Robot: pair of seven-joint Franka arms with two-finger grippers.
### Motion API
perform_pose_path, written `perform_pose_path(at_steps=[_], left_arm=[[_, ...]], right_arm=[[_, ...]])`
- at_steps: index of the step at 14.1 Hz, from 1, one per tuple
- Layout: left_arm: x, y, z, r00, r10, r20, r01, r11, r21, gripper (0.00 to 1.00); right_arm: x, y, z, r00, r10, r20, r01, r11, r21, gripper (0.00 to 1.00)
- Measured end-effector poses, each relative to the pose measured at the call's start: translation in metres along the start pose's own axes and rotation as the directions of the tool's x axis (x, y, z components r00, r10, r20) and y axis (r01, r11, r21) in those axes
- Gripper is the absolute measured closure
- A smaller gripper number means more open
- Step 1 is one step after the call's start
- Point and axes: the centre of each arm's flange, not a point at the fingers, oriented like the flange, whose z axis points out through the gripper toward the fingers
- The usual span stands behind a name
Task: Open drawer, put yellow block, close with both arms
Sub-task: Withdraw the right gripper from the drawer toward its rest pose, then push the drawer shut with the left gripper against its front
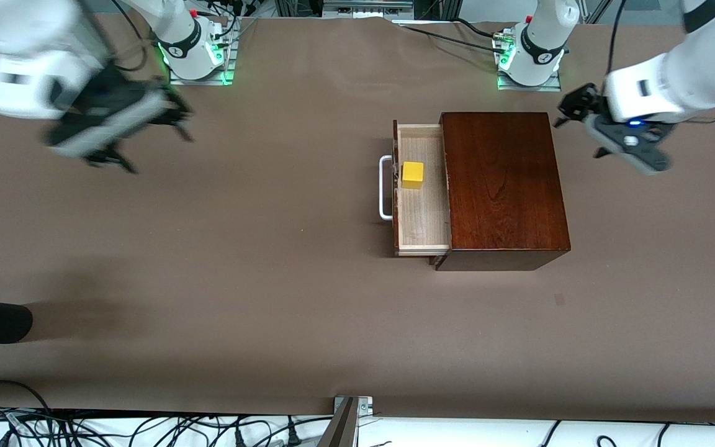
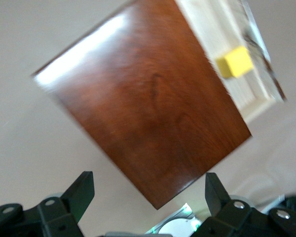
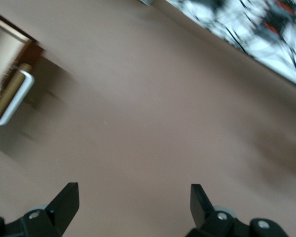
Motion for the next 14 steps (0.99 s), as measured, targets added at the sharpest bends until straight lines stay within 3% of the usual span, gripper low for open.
perform_pose_path(at_steps=[2,4,6,10,14], left_arm=[[0.027,0.02,0.035,0.99,0.128,0.059,-0.121,0.987,-0.109,0.0],[0.065,0.062,0.069,0.971,0.23,0.058,-0.21,0.947,-0.242,0.0],[0.106,0.104,0.089,0.945,0.323,0.06,-0.293,0.912,-0.288,0.0],[0.171,0.153,0.131,0.89,0.453,0.041,-0.426,0.862,-0.276,0.0],[0.22,0.204,0.181,0.773,0.635,0.003,-0.629,0.767,-0.125,0.0]], right_arm=[[-0.031,0.04,-0.001,0.996,0.086,0.039,-0.086,0.996,0.002,0.0],[-0.048,0.061,0.009,0.987,0.142,0.078,-0.143,0.99,0.007,0.0],[-0.053,0.064,0.022,0.977,0.185,0.106,-0.187,0.982,0.009,0.0],[-0.053,0.062,0.027,0.969,0.216,0.116,-0.219,0.976,0.007,0.0],[-0.053,0.061,0.03,0.968,0.216,0.124,-0.219,0.976,0.005,0.0]])
